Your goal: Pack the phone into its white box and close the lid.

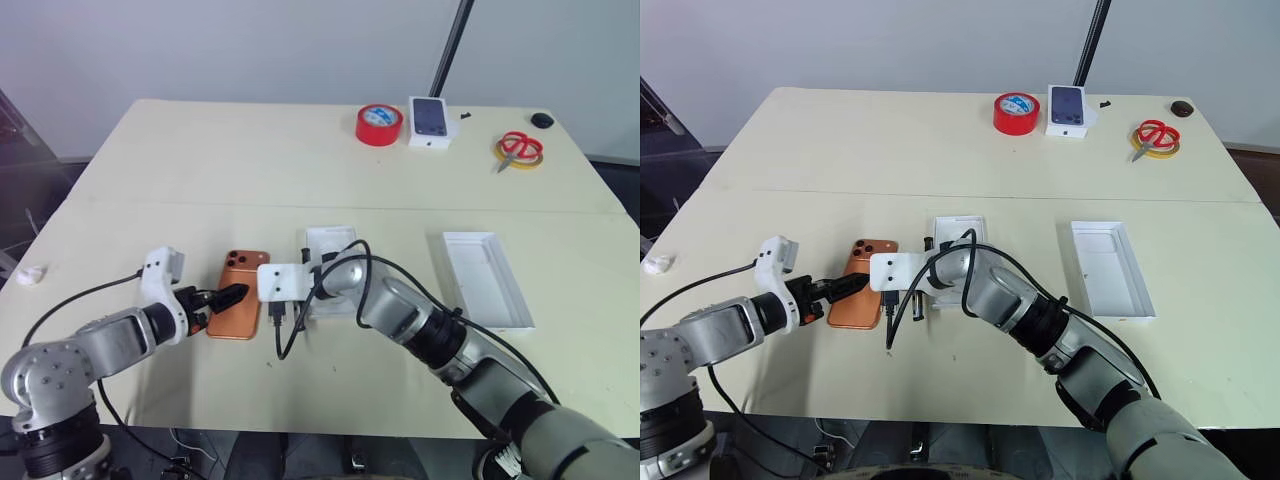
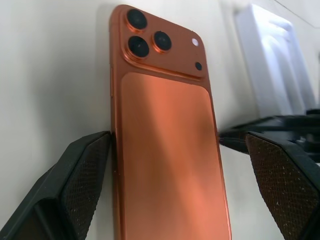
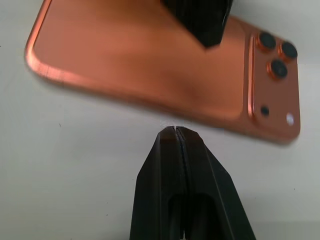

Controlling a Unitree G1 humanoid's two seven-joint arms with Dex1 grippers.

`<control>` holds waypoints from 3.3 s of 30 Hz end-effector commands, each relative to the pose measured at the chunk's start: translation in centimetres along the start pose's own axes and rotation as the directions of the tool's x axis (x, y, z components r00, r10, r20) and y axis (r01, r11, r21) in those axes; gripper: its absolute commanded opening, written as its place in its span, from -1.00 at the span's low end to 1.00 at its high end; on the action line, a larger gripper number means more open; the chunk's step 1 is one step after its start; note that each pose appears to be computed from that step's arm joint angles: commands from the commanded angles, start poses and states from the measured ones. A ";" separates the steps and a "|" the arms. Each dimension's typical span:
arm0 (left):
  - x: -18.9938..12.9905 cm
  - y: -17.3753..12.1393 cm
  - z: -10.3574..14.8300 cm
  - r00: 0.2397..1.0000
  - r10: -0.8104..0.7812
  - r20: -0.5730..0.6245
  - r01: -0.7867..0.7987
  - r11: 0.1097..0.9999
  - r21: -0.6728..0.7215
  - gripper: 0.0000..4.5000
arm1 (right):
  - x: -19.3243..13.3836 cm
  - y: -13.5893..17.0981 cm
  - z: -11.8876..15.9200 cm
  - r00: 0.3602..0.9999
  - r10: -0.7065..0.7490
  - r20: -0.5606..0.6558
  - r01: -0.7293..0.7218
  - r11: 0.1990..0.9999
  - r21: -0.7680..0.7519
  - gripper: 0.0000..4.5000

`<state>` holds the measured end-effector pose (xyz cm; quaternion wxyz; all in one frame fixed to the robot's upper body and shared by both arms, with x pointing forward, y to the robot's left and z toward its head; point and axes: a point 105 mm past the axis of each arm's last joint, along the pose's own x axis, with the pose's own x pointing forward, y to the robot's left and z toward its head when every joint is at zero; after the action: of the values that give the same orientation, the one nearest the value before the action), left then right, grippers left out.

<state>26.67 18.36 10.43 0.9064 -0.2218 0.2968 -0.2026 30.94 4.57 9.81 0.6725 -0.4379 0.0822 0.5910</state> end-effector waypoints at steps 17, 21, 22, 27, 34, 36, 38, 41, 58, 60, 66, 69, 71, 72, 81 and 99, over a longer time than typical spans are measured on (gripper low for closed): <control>0.7 -1.4 -0.9 0.992 -0.103 -0.070 0.097 0.991 -0.088 0.99 | 0.1 -0.3 0.9 0.999 -0.031 0.032 0.030 1.000 0.005 -1.00; 0.2 -0.6 -0.1 0.995 -0.093 -0.022 0.089 0.985 -0.144 0.99 | 0.1 -0.3 0.9 0.999 -0.032 0.033 0.031 0.999 0.009 -1.00; 0.0 -0.4 0.1 0.996 -0.092 -0.014 0.088 0.984 -0.156 0.99 | 0.1 -0.3 0.9 0.999 -0.032 0.034 0.031 0.999 0.010 -1.00; -0.9 0.1 0.1 0.996 -0.090 -0.001 0.088 0.974 -0.211 0.75 | 0.2 -0.5 0.9 0.999 -0.033 0.036 0.033 0.999 0.006 -1.00; -1.2 0.2 -0.2 0.996 -0.094 0.004 0.092 0.954 -0.287 -0.78 | 0.2 -0.7 1.0 0.999 -0.039 0.038 0.039 0.999 0.000 -1.00; -1.5 0.4 0.2 0.995 -0.093 0.028 0.097 0.943 -0.320 -0.97 | 0.1 -0.9 1.0 0.998 -0.056 0.040 0.056 0.998 -0.011 -1.00; -1.7 0.5 0.3 0.996 -0.086 0.030 0.091 0.940 -0.329 -0.97 | -0.4 -1.4 1.2 0.996 -0.075 0.050 0.076 0.997 -0.020 -1.00; -1.8 0.0 0.8 0.993 -0.104 0.060 0.119 0.932 -0.344 -0.97 | -1.4 -2.3 1.6 0.992 -0.105 0.073 0.106 0.994 -0.017 -1.00; 5.7 -10.2 3.4 0.936 -0.330 0.126 0.353 0.880 -0.319 -0.97 | -16.5 -4.4 -6.7 0.929 -0.333 0.160 0.263 0.901 0.346 -1.00; 6.6 -10.5 2.9 0.940 -0.324 0.103 0.340 0.885 -0.318 -0.97 | -17.5 -4.2 -8.0 0.925 -0.363 0.116 0.300 0.881 0.365 -1.00; 7.6 -10.8 1.8 0.944 -0.324 0.059 0.324 0.883 -0.339 -0.97 | -19.1 -4.3 -9.9 0.908 -0.418 0.039 0.377 0.853 0.360 -1.00; 7.7 -10.8 1.6 0.945 -0.324 0.048 0.322 0.887 -0.332 -0.97 | -19.3 -4.4 -10.1 0.904 -0.426 0.031 0.388 0.850 0.356 -1.00; 7.8 -10.7 1.4 0.946 -0.322 0.040 0.316 0.890 -0.329 -0.97 | -19.1 -4.4 -10.2 0.906 -0.423 0.025 0.389 0.853 0.346 -1.00; 7.8 -10.7 1.2 0.947 -0.320 0.034 0.313 0.892 -0.327 -0.97 | -19.0 -4.4 -10.2 0.906 -0.423 0.025 0.390 0.854 0.343 -1.00; 7.1 -11.6 0.1 0.933 -0.360 0.009 0.345 0.885 -0.313 -0.25 | -18.1 -5.0 -10.1 0.910 -0.414 0.026 0.387 0.869 0.309 -1.00; 2.2 -5.7 4.5 0.980 -0.174 0.097 0.172 0.985 0.029 0.59 | -17.4 -5.0 -11.4 0.927 -0.369 -0.066 0.374 0.895 0.243 -1.00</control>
<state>29.57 13.53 14.49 0.8839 -0.2853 0.2578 -0.2663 34.67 -15.16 15.57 0.8265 -0.3403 0.0852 0.4402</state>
